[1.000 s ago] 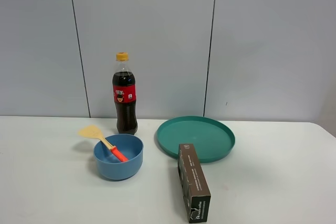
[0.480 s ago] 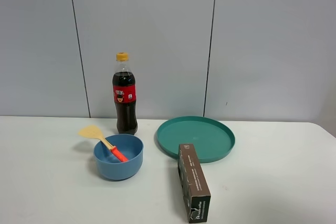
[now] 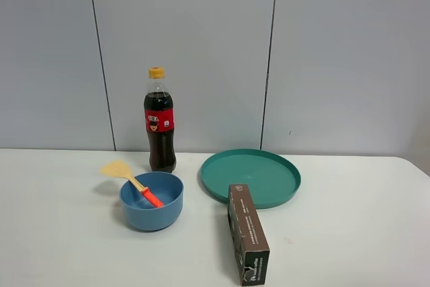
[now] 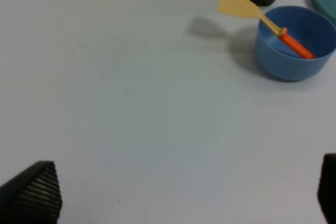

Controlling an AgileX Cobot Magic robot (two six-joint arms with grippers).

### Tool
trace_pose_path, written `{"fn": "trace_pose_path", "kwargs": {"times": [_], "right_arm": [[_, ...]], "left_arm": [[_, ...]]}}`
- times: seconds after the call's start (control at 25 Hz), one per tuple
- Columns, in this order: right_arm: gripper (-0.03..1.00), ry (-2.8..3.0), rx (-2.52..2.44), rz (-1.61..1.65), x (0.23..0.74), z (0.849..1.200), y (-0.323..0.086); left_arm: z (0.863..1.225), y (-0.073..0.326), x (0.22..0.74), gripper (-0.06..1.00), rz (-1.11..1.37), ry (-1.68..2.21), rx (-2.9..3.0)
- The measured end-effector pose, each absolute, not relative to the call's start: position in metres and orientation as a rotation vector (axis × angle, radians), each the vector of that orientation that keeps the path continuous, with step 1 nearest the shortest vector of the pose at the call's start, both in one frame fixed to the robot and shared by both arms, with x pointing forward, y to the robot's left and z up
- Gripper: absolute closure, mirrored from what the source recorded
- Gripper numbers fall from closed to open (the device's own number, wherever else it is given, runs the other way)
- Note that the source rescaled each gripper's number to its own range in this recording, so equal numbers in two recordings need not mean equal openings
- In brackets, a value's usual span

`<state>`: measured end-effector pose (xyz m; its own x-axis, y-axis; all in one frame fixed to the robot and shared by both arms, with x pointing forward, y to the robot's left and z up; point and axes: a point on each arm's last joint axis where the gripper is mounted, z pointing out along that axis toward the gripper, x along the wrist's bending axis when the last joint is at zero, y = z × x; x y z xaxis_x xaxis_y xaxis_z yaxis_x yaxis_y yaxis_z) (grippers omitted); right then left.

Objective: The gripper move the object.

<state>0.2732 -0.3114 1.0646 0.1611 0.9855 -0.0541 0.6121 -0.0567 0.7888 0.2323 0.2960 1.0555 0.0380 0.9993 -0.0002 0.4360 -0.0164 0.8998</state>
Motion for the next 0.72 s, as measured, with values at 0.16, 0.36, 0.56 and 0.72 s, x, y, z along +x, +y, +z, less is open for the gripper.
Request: {"fn": "trace_pose_path", "kwargs": {"times": [0.16, 0.36, 0.56, 0.72], "right_arm": [[0.14, 1.533, 1.617, 0.767, 0.253, 1.061, -0.307], [0.15, 1.531, 1.550, 0.796, 0.239, 1.060, -0.305], [0.15, 1.533, 1.561, 0.801, 0.235, 1.058, -0.304], [0.15, 1.504, 1.610, 0.845, 0.235, 1.057, -0.303]], "left_arm": [[1.055, 0.296, 0.232, -0.06, 0.939, 1.499, 1.557], [1.055, 0.296, 0.232, -0.06, 0.939, 1.499, 1.557], [1.055, 0.296, 0.232, -0.06, 0.939, 1.499, 1.557], [1.055, 0.296, 0.232, -0.06, 0.939, 1.499, 1.557]]}}
